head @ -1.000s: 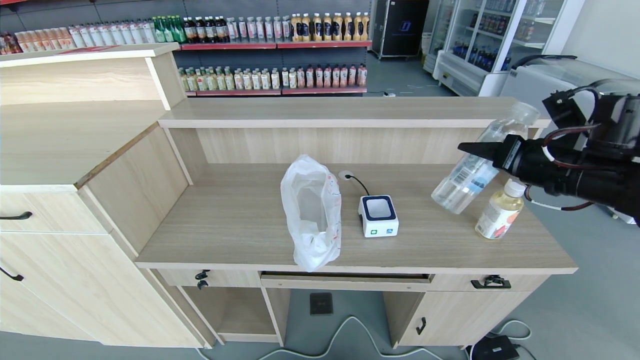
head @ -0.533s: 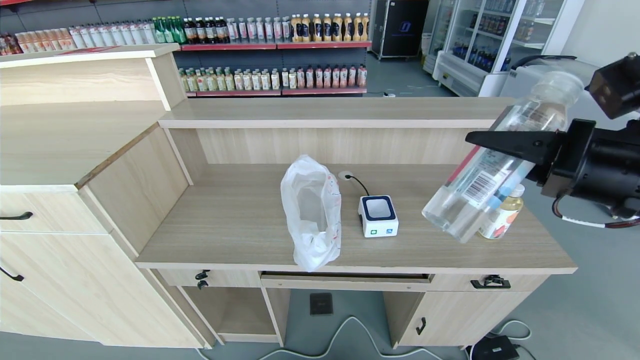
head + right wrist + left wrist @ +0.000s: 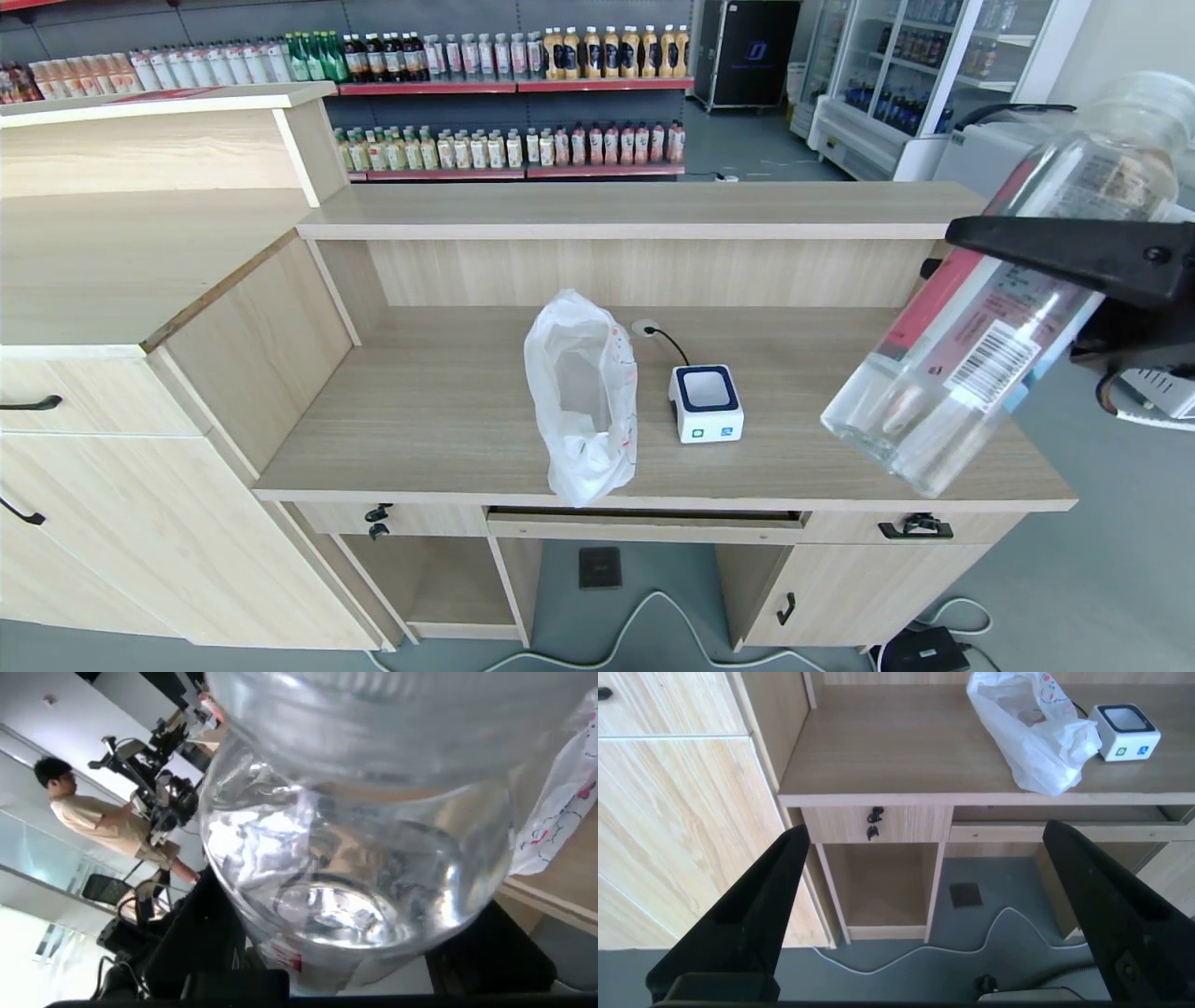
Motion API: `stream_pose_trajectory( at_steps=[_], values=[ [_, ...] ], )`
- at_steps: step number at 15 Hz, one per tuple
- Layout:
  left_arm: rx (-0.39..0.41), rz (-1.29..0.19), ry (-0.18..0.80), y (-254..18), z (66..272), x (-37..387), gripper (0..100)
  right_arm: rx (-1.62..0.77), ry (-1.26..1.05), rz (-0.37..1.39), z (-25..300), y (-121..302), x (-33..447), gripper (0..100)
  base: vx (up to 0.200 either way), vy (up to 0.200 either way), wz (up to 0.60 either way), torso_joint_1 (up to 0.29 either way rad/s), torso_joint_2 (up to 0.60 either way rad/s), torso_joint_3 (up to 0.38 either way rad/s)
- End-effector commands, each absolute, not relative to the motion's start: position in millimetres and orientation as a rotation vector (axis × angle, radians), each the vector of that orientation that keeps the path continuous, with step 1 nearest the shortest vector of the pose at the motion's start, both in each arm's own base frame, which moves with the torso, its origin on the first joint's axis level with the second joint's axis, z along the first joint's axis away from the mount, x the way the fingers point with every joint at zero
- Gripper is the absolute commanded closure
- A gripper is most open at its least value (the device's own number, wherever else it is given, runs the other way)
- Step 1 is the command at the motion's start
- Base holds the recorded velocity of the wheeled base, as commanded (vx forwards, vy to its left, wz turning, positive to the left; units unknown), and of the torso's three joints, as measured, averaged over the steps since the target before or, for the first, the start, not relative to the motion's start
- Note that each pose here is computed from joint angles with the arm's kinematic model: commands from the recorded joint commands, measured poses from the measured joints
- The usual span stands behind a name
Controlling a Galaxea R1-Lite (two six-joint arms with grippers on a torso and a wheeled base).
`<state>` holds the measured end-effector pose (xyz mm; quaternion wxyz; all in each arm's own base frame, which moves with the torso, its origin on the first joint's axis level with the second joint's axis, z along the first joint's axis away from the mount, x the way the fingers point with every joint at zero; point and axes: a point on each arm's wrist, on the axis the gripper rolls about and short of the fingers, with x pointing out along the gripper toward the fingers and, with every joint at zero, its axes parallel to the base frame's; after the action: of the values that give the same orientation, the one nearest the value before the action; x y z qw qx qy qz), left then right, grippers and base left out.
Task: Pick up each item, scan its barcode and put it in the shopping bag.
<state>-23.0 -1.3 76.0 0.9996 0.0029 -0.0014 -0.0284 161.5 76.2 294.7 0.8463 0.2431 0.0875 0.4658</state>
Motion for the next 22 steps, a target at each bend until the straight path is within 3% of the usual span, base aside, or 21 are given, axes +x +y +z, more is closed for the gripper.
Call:
stream_pose_trajectory(
  at_steps=[1, 22],
  values=[
    [0.006, -0.057, -0.002, -1.3, 76.1, -22.8, 0, 0.514, 0.194, 1.002, 291.9, 75.2, 151.4, 100, 0.000, 0.000, 0.00, 0.000, 0.00, 0.000],
    [0.006, -0.057, -0.002, -1.3, 76.1, -22.8, 0, 0.545, 0.263, 1.078, 279.8, 58.2, 104.0, 100, 0.000, 0.000, 0.00, 0.000, 0.00, 0.000]
  ],
)
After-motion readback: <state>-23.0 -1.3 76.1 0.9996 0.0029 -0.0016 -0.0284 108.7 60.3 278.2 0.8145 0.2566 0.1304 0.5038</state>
